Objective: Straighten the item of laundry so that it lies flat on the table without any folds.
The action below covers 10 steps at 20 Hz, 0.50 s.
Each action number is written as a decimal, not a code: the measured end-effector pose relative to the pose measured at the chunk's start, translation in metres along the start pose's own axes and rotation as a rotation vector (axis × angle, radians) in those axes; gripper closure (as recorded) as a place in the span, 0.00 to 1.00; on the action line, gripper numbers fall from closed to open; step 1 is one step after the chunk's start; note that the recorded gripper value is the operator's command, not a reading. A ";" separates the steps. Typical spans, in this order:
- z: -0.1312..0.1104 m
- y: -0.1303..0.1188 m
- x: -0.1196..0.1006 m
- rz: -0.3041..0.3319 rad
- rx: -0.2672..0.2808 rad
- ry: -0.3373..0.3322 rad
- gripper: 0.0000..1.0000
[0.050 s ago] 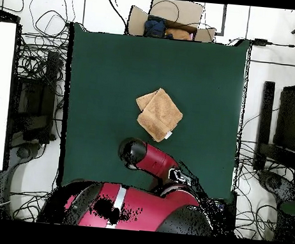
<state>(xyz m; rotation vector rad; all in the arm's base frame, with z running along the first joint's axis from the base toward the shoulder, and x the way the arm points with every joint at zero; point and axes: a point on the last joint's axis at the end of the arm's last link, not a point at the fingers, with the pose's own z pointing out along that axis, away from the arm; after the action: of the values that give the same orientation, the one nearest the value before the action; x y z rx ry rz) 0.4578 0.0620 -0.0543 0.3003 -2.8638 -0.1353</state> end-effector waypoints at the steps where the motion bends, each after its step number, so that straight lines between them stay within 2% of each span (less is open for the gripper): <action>1: -0.001 0.001 -0.002 0.004 0.000 -0.004 0.00; 10: -0.018 0.021 -0.024 -0.010 0.032 -0.047 0.00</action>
<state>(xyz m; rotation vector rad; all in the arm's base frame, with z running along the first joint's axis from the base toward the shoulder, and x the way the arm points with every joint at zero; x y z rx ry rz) 0.4812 0.0869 -0.0402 0.3213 -2.9143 -0.0991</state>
